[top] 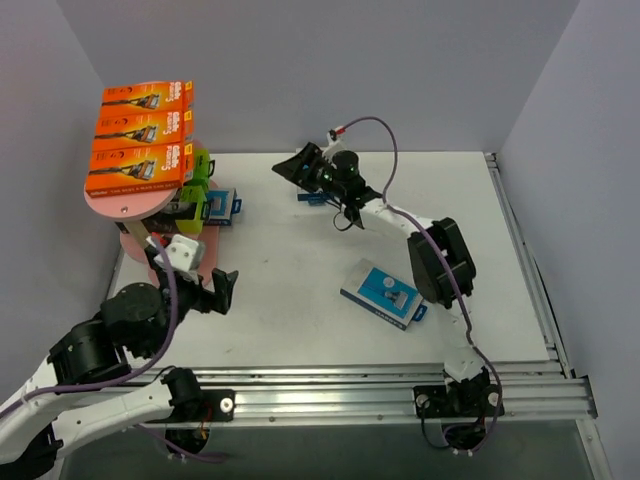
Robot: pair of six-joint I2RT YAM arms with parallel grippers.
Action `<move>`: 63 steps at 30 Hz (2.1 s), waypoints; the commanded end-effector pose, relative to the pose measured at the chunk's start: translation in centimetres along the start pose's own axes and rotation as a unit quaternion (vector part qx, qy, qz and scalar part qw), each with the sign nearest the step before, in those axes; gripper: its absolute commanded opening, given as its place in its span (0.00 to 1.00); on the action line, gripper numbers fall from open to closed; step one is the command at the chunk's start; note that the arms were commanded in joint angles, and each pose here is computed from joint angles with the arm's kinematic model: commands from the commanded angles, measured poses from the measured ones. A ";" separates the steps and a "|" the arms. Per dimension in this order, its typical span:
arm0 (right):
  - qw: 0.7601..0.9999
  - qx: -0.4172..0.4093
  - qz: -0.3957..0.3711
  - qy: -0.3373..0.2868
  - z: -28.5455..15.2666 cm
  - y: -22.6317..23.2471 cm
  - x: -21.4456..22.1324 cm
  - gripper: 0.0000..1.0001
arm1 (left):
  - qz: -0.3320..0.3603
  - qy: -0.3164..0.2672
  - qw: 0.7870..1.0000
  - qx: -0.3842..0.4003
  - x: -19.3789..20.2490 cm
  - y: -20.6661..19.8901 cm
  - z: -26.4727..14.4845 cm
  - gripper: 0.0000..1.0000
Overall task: Place and organize the shaving razors onto the shelf
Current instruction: Place the shaving razor onto shelf
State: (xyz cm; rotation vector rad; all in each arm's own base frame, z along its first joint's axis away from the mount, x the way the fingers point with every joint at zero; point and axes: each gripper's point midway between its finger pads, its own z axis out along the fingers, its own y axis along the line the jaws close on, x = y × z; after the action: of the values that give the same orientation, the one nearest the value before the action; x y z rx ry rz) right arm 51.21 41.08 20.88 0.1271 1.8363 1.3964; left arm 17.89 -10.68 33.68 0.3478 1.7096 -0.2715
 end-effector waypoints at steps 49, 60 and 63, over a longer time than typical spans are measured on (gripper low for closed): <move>0.988 0.136 -0.003 -0.075 -30.1 -8.4 -9.4 0.62 | 0.022 0.316 0.930 -0.185 23.7 0.5 33.8 0.94; 0.990 0.108 0.015 -0.086 -30.0 -8.9 -9.6 0.62 | 0.050 0.348 0.908 -0.226 24.9 5.5 36.1 0.94; 0.990 0.105 0.021 -0.089 -30.2 -9.2 -9.7 0.62 | 0.035 0.366 0.899 -0.238 25.9 6.9 36.0 0.95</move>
State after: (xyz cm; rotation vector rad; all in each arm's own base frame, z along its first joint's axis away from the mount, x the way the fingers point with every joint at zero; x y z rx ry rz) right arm 41.48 9.58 18.82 0.4368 1.8952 1.1376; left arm 49.51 -17.76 3.57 0.1465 2.3594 0.3184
